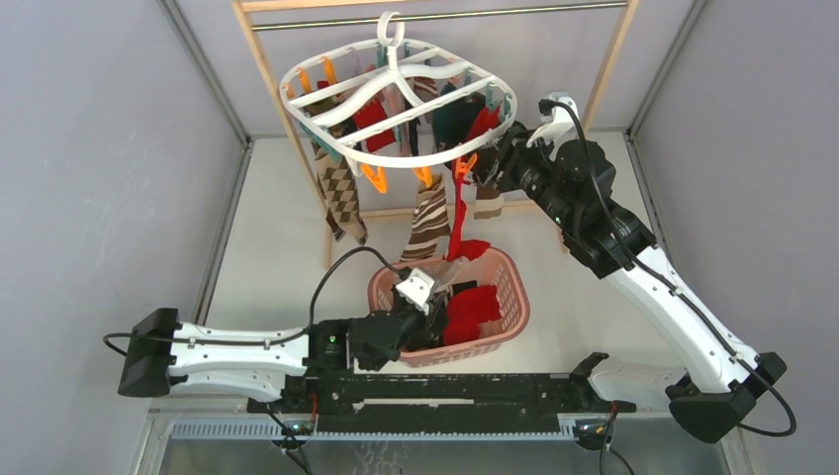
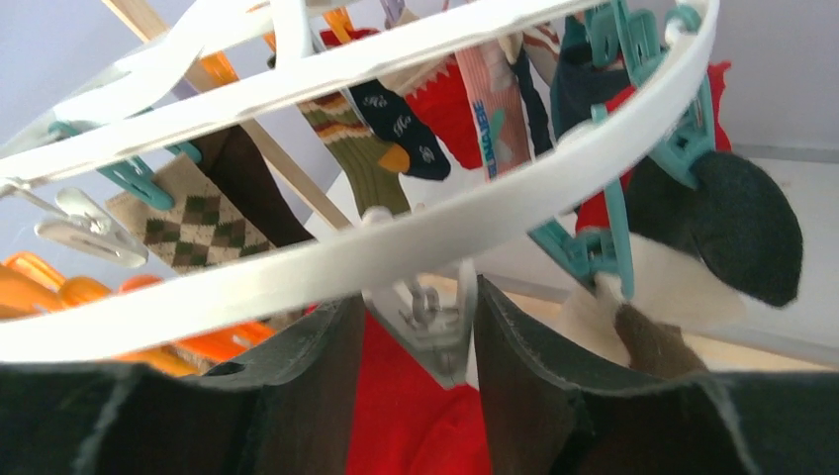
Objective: Remove the socks clipped to the hanger
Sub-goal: Remove the sock from the hanger, then place the sock in the bin.
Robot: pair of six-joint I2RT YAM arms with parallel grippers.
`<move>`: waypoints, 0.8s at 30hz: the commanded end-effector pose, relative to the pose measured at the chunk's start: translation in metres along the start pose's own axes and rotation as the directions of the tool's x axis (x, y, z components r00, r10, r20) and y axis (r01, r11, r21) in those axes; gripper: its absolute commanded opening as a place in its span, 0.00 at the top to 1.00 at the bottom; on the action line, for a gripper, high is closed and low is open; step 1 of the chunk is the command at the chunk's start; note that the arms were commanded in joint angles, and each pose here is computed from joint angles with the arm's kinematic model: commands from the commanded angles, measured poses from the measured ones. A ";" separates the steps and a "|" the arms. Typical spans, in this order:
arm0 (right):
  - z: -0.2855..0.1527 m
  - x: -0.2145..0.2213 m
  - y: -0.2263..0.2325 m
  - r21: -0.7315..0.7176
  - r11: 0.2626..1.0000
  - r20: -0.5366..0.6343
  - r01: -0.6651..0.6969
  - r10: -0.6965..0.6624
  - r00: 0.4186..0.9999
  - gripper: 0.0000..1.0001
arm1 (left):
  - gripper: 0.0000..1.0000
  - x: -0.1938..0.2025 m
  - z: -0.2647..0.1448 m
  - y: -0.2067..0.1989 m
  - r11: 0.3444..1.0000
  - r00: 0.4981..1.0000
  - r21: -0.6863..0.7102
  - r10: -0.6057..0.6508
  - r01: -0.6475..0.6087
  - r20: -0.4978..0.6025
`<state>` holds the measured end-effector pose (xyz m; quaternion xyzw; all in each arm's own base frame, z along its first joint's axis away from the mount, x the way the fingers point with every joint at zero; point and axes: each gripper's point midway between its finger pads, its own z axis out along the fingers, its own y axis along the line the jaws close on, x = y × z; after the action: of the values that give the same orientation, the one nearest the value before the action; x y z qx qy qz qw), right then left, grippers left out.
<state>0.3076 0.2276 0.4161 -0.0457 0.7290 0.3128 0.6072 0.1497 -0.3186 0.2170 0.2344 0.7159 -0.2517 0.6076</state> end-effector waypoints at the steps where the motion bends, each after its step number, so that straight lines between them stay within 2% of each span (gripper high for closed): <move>1: -0.022 -0.004 -0.001 -0.007 1.000 0.035 -0.003 0.003 0.999 0.46 | 1.00 -0.006 -0.003 -0.004 0.998 0.998 0.016 -0.066 0.066 -0.009; 7: -0.051 0.005 -0.021 0.039 0.999 0.042 -0.018 0.016 0.999 0.41 | 1.00 0.017 -0.010 -0.008 0.994 0.993 0.046 -0.093 0.096 -0.073; 12: -0.065 0.012 -0.033 0.076 0.997 0.039 -0.016 0.013 0.999 0.40 | 1.00 0.039 -0.014 -0.010 0.993 0.987 0.044 -0.103 0.109 -0.121; 24: -0.061 0.007 -0.075 0.176 0.984 0.058 -0.017 0.007 0.998 0.40 | 1.00 0.077 -0.033 -0.016 0.987 0.972 0.051 -0.138 0.150 -0.192</move>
<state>0.2778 0.1464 0.3804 0.0132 0.7427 0.2553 0.6189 0.1119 -0.3116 0.1558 0.2336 0.7691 -0.2867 0.5213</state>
